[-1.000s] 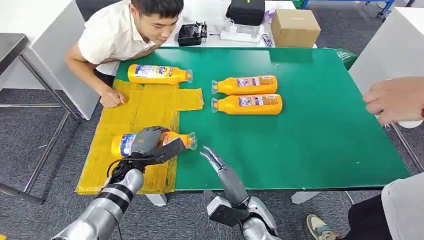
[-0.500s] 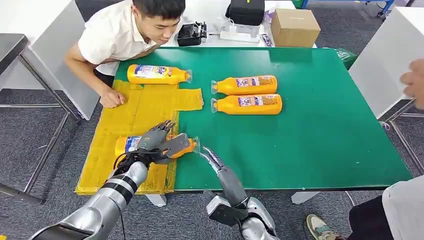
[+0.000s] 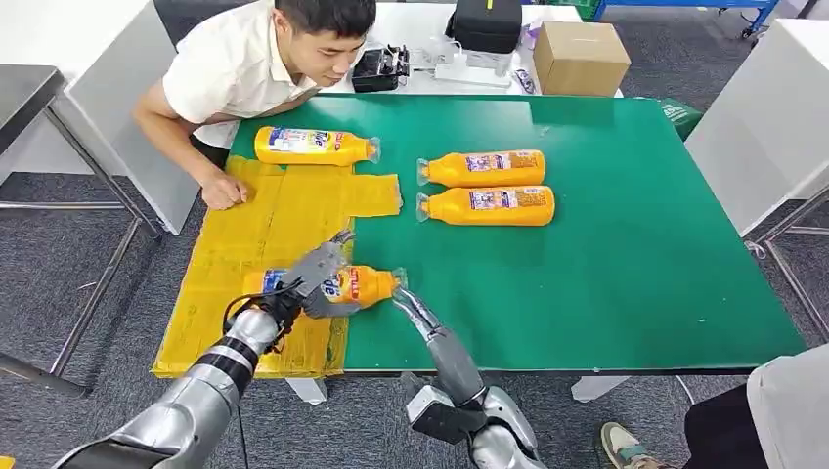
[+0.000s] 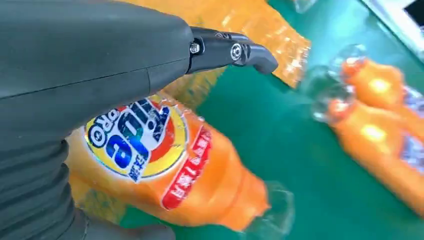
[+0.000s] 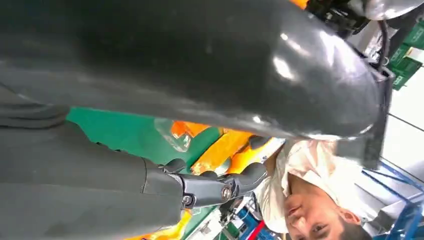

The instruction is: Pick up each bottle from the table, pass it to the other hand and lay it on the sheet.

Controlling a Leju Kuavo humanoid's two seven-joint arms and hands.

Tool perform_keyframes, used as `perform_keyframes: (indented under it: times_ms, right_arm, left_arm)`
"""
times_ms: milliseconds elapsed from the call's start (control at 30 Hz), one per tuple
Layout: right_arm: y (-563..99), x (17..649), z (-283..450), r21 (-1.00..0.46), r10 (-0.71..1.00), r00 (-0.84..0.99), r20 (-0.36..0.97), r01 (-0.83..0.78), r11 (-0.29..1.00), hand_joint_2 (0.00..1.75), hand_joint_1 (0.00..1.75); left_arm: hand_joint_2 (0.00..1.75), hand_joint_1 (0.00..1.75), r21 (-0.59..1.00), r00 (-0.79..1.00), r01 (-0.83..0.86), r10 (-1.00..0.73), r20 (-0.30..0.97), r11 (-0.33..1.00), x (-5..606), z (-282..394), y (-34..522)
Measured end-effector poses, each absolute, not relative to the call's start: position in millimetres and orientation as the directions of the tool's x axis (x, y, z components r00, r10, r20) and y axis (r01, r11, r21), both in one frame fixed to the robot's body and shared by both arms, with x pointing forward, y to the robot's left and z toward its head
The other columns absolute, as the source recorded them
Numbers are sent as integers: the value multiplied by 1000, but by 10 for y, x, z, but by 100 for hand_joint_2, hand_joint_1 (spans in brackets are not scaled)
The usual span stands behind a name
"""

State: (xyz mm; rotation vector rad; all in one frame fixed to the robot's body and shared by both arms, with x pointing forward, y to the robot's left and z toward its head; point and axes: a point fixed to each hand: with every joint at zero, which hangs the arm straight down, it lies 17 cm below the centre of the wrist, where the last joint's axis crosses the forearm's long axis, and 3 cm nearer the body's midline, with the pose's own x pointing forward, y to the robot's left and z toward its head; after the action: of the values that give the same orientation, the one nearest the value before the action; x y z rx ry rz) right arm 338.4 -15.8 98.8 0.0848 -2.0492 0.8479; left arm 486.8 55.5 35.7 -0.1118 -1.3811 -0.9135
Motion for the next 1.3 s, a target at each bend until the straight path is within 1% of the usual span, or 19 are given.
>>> perform_keyframes:
  times_ms: [67, 133, 200, 333, 367, 467, 600, 767, 833, 867, 900, 933, 967, 1033, 1100, 1167, 1200, 1300]
  right_arm:
    - [-173, 3379, 961, -536, 250, -600, 760, -360, 764, 0, 0]
    - [-193, 3378, 935, -536, 252, -597, 762, -361, 764, 0, 0]
    - [-202, 3371, 921, -537, 253, -598, 761, -361, 763, 0, 0]
    - [-259, 3372, 889, -545, 265, -604, 752, -342, 766, 0, 0]
    - [-279, 3379, 884, -546, 271, -603, 750, -334, 768, 0, 0]
    - [-330, 3386, 869, -552, 287, -603, 744, -313, 773, 0, 0]
    - [-528, 3497, 745, -636, 414, -586, 697, -237, 734, 0, 0]
    - [-710, 3592, 678, -693, 488, -580, 652, -194, 694, 0, 0]
    - [-853, 3695, 626, -749, 566, -567, 598, -146, 646, 0, 0]
    - [-1068, 3848, 569, -804, 650, -536, 539, -96, 587, 0, 0]
    - [-1183, 3917, 545, -828, 686, -522, 507, -73, 556, 0, 0]
    - [-1435, 4062, 508, -877, 754, -497, 430, -31, 480, 0, 0]
    - [-1545, 4119, 501, -893, 778, -486, 398, -13, 449, 175, 0]
    - [-1913, 4271, 495, -930, 839, -445, 312, 36, 365, 175, 0]
    - [-2388, 4413, 489, -961, 893, -393, 217, 73, 266, 175, 0]
    - [-2587, 4471, 489, -971, 911, -372, 181, 81, 225, 175, 0]
    - [-2754, 4553, 476, -981, 925, -352, 141, 77, 179, 175, 0]
    - [-2930, 4683, 439, -992, 941, -329, 85, 65, 113, 175, 0]
  left_arm:
    - [175, 0, 304, -49, 606, -347, 936, 735, 4813, 505, 482]
    - [175, 0, 177, -10, 598, -213, 977, 782, 4763, 638, 429]
    - [175, 0, 99, 9, 599, -130, 991, 795, 4729, 737, 399]
    - [175, 0, -120, 56, 592, 109, 993, 797, 4605, 1013, 371]
    - [175, 0, -145, 52, 586, 142, 989, 797, 4590, 1074, 378]
    - [175, 0, -132, -6, 541, 161, 987, 831, 4596, 1227, 419]
    - [175, 0, -53, -101, 429, 106, 989, 902, 4537, 1357, 445]
    - [175, 0, -55, -139, 412, 123, 983, 910, 4389, 1473, 382]
    - [175, 0, -31, -184, 369, 106, 977, 929, 4371, 1541, 433]
    - [175, 0, 30, -240, 308, 47, 970, 951, 4342, 1596, 507]
    - [175, 0, 75, -269, 282, 4, 963, 957, 4321, 1622, 529]
    - [175, 0, 174, -321, 243, -90, 943, 954, 4242, 1643, 545]
    - [175, 0, 205, -334, 236, -119, 935, 950, 4198, 1637, 543]
    - [175, 0, 255, -353, 228, -165, 921, 940, 4054, 1603, 564]
    - [175, 0, 257, -354, 237, -163, 921, 937, 3813, 1549, 609]
    - [175, 0, 253, -358, 241, -156, 921, 937, 3712, 1545, 628]
    - [175, 0, 247, -363, 239, -149, 920, 939, 3642, 1574, 648]
    - [175, 0, 241, -374, 234, -142, 917, 942, 3610, 1632, 664]
